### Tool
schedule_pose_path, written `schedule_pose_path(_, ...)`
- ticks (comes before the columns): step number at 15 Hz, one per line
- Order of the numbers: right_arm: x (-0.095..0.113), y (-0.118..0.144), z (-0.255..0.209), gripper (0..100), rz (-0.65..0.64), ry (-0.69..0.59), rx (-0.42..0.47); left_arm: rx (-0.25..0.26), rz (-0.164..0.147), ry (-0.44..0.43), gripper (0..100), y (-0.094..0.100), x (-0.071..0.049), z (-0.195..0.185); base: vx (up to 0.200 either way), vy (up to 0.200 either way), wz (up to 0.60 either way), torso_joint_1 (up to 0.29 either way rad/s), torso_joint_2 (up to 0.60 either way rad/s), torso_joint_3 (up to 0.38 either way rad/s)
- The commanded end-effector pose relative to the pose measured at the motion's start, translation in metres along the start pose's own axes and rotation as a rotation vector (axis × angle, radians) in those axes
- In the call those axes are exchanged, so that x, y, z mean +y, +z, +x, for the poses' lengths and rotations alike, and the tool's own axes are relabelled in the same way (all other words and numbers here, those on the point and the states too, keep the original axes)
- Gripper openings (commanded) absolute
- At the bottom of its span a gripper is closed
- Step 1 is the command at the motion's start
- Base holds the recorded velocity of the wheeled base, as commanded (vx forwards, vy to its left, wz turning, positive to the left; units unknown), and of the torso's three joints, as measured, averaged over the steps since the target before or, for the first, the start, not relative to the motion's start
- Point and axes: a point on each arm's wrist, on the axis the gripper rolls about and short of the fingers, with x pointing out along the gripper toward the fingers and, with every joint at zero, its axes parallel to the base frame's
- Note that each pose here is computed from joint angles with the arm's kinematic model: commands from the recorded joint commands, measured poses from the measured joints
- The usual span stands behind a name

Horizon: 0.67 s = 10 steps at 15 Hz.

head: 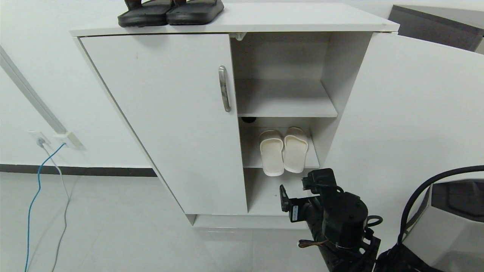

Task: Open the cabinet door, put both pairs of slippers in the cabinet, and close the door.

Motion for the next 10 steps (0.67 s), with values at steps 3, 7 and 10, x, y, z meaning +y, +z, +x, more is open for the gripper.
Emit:
schedule_pose_path(3, 0.0006, -0.0027, 0.0, 100, -0.004, 0.0, 0.004, 0.001, 0.001, 0.0, 0, 0.0, 0.0, 0.0001, 0.0, 0.0, 0.0, 0.0, 0.0, 0.0)
schedule_pose_path(7, 0.0011, -0.0039, -0.0001, 100, -0.007, 0.001, 0.008, 0.001, 0.001, 0.0, 0, 0.0, 0.0, 0.0001, 0.0, 0.0, 0.0, 0.0, 0.0, 0.0)
schedule_pose_path(10, 0.0011, -0.0039, -0.0001, 100, -0.007, 0.001, 0.008, 0.001, 0.003, -0.001, 0, 0.0, 0.0, 0.0001, 0.0, 0.0, 0.0, 0.0, 0.0, 0.0)
